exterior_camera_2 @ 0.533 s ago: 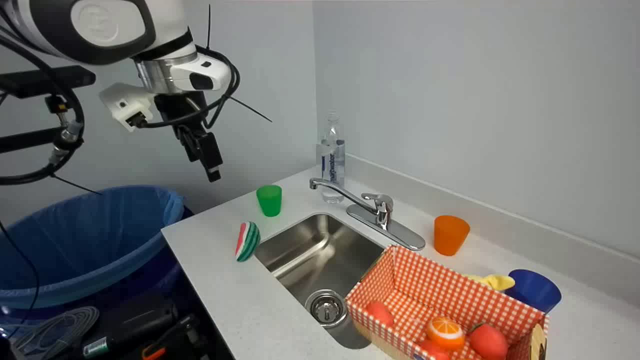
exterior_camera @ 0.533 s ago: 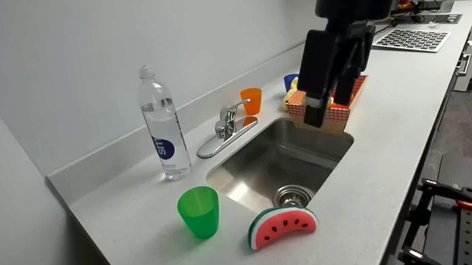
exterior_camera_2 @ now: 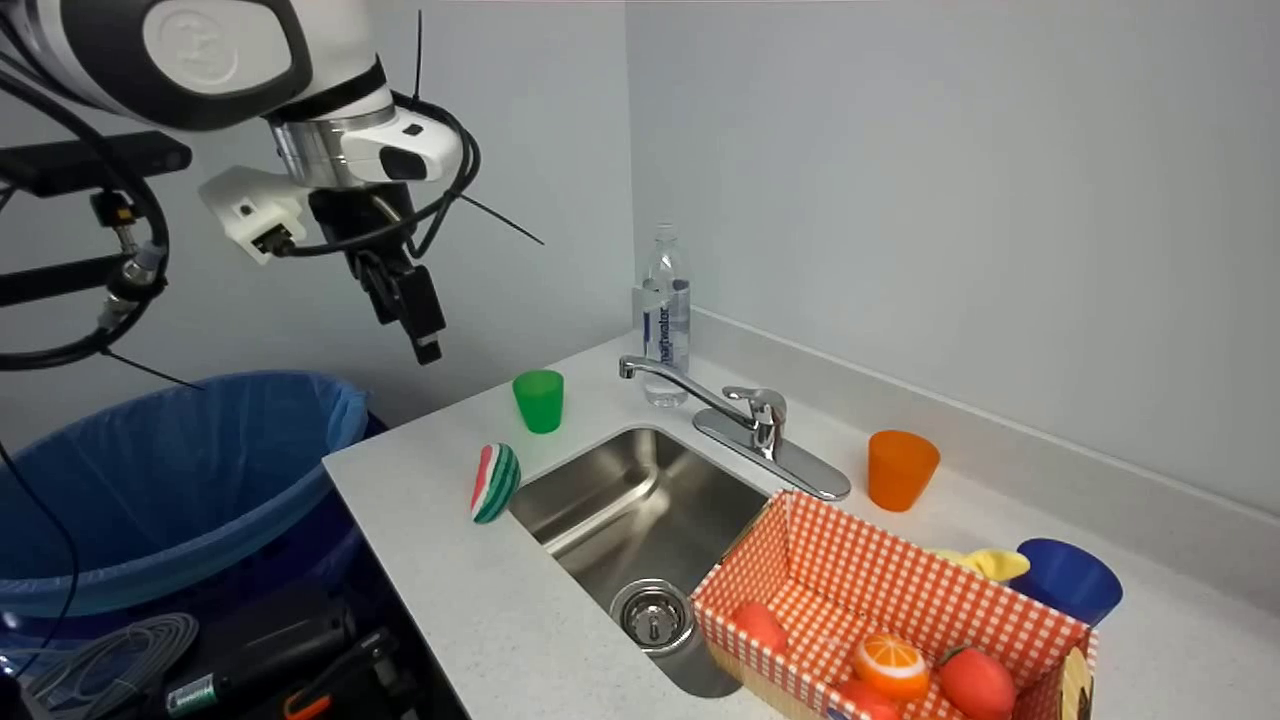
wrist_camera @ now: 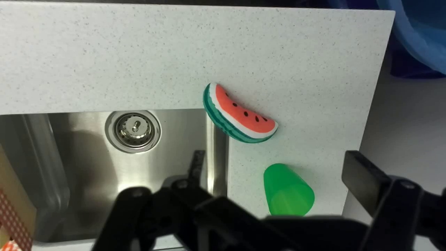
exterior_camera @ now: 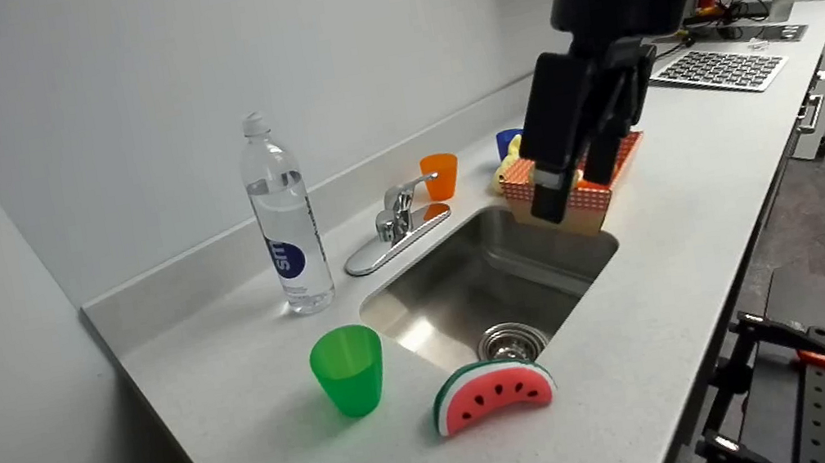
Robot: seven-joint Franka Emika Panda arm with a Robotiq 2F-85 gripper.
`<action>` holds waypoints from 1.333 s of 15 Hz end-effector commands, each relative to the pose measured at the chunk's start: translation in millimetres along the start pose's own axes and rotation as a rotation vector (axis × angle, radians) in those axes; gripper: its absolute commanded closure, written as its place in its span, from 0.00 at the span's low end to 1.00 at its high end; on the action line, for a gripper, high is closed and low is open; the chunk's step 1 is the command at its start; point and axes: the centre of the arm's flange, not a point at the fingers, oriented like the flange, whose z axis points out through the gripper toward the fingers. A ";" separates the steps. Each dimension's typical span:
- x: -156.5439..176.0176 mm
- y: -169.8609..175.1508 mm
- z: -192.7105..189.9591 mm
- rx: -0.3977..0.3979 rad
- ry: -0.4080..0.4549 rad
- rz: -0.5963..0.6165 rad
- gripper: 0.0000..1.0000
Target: Pick the watermelon plush toy on the side of the sink and put it in the box
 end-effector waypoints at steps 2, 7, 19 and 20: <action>0.0 0.0 0.0 0.000 0.000 0.000 0.00; 5.6 1.2 1.8 -0.007 0.010 -0.023 0.00; 56.0 -4.1 56.5 -0.075 0.003 -0.223 0.00; 58.6 -6.1 66.1 -0.088 0.006 -0.232 0.00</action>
